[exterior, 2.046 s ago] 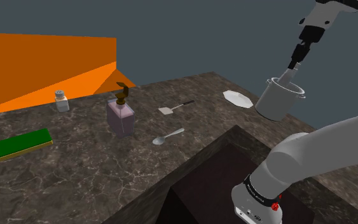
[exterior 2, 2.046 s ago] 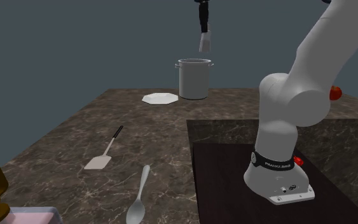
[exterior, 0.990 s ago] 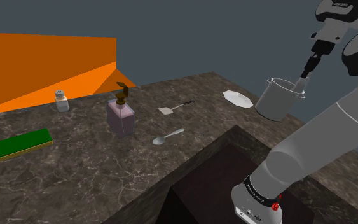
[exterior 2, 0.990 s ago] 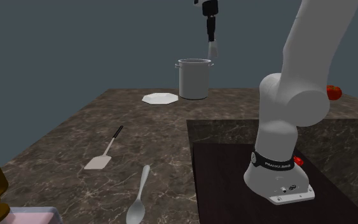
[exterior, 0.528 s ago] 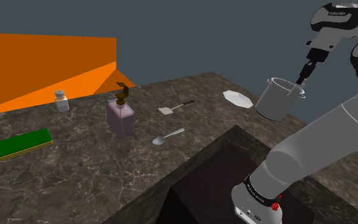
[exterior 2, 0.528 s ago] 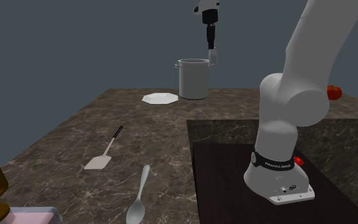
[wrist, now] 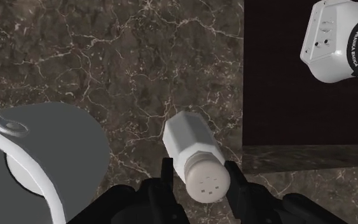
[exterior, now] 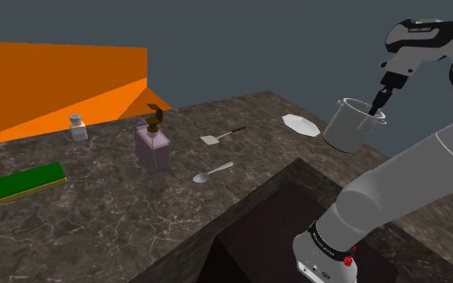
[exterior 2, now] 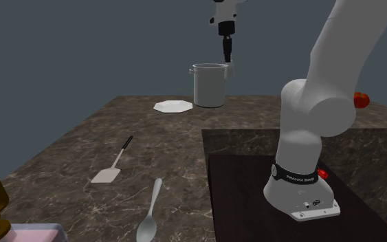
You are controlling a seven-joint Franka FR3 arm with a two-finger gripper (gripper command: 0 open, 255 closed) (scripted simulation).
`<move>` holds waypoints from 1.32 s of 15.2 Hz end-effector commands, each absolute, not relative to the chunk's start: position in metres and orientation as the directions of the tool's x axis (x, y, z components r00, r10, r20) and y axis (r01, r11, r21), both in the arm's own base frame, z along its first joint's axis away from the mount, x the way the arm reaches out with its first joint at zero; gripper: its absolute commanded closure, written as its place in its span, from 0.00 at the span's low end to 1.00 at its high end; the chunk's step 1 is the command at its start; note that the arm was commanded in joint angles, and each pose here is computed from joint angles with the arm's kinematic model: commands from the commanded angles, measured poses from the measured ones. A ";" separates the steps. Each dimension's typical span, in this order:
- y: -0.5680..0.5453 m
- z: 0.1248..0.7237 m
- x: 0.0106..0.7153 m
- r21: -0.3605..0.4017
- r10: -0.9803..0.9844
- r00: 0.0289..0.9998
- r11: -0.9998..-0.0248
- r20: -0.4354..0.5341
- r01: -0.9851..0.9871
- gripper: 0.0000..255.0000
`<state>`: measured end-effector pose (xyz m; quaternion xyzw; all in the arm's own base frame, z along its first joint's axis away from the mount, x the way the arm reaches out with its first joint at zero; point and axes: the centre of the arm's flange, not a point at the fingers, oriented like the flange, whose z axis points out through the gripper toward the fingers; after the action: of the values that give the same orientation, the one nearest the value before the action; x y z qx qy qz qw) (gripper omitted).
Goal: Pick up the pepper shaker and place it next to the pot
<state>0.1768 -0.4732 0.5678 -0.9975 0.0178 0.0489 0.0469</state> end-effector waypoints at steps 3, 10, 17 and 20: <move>-0.473 0.546 0.177 -0.091 -0.031 0.995 -0.995 -0.099 -0.040 1.00; -0.473 0.509 0.177 -0.091 -0.031 0.995 -0.995 -0.099 -0.040 1.00; -0.473 0.472 0.177 -0.091 -0.031 0.995 -0.995 -0.099 -0.040 1.00; -0.473 0.456 0.177 -0.091 -0.031 0.995 -0.995 -0.099 -0.040 1.00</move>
<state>0.1773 -0.4727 0.4610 -0.9975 0.0176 0.0489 0.0469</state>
